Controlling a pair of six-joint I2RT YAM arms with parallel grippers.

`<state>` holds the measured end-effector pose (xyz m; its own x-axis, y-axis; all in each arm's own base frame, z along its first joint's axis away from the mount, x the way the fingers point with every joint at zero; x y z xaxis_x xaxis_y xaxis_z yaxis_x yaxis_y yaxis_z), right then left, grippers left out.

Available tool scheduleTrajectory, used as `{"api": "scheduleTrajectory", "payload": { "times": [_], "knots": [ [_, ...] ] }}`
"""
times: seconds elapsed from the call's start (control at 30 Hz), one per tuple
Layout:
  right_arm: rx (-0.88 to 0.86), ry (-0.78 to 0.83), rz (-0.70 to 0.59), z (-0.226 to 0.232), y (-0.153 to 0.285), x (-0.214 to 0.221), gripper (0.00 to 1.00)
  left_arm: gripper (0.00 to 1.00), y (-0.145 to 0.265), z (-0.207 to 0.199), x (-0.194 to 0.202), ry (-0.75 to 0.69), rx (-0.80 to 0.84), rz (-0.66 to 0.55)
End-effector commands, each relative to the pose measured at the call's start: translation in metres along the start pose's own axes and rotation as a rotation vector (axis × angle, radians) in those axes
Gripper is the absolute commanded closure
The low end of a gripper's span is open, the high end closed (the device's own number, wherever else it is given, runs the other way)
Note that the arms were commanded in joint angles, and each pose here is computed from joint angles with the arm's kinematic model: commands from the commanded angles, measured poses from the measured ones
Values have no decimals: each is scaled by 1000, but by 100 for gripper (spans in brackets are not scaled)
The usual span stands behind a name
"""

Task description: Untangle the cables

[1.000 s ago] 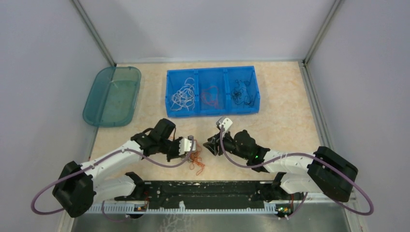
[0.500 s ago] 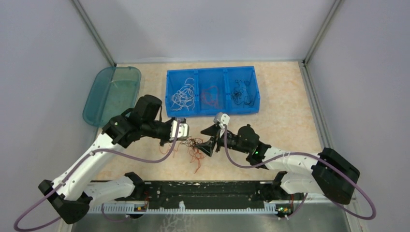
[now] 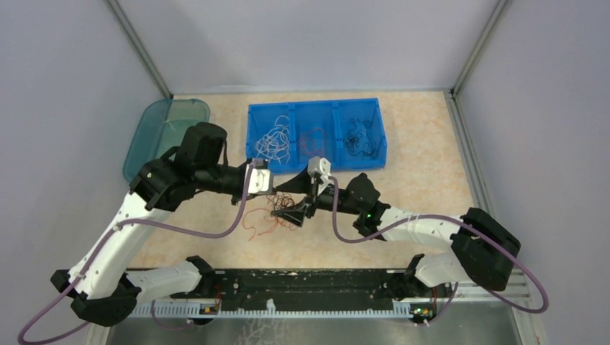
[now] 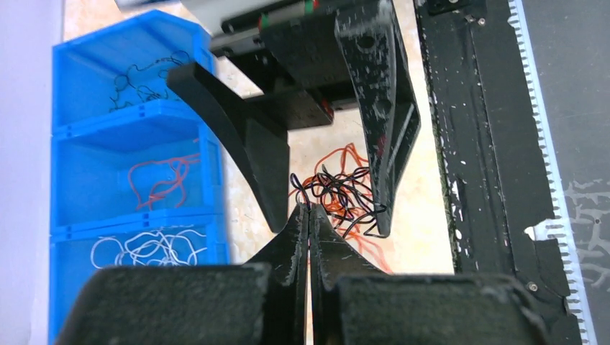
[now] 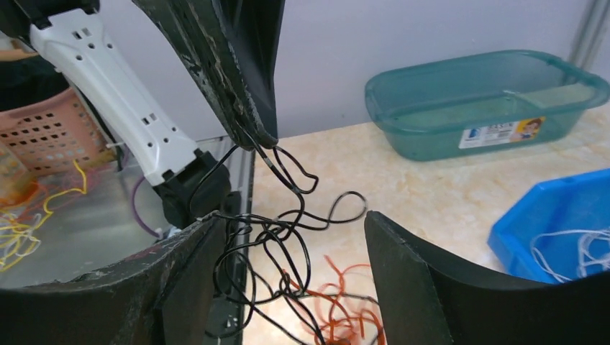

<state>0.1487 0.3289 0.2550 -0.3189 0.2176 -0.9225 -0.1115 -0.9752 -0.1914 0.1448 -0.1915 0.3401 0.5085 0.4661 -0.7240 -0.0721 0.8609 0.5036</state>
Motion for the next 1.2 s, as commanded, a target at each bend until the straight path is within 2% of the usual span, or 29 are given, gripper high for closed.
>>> {"api": "scheduleTrajectory", "payload": {
  "times": [0.0, 0.33, 0.57, 0.73, 0.83, 1.0, 1.17],
  "knots": [
    [-153, 4, -112, 26, -21, -33, 29, 100, 7, 5, -16, -39, 3, -44],
    [-145, -76, -101, 18, -25, -8, 32, 100, 35, 37, -52, -184, -153, -81],
    [-66, -122, -65, 2, -13, 26, 34, 100, 69, 62, -83, -327, -328, -91],
    [-2, -153, -46, -9, -1, 50, 35, 100, 94, 85, -102, -454, -524, -91],
    [28, -164, -47, -13, 0, 55, 35, 100, 103, 91, -114, -476, -563, -113],
    [87, -96, -99, -13, 7, 23, 33, 100, 102, 84, -115, -462, -533, -135],
    [170, -2, -27, -14, 15, -8, 28, 100, 107, 84, -119, -480, -543, -140]
  ]
}}
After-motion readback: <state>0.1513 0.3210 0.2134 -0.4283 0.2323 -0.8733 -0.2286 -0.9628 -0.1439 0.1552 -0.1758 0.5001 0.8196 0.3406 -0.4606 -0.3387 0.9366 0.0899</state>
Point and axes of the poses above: each gripper's point midway between its finger pads, its own y axis back along the fingers, its own z axis along the line the jaws close on, x = y × z, the point moved 5 cm from there along y, back along the fingers, and after that the axes turned 13 degrees about -y, right-handed, at the moved point
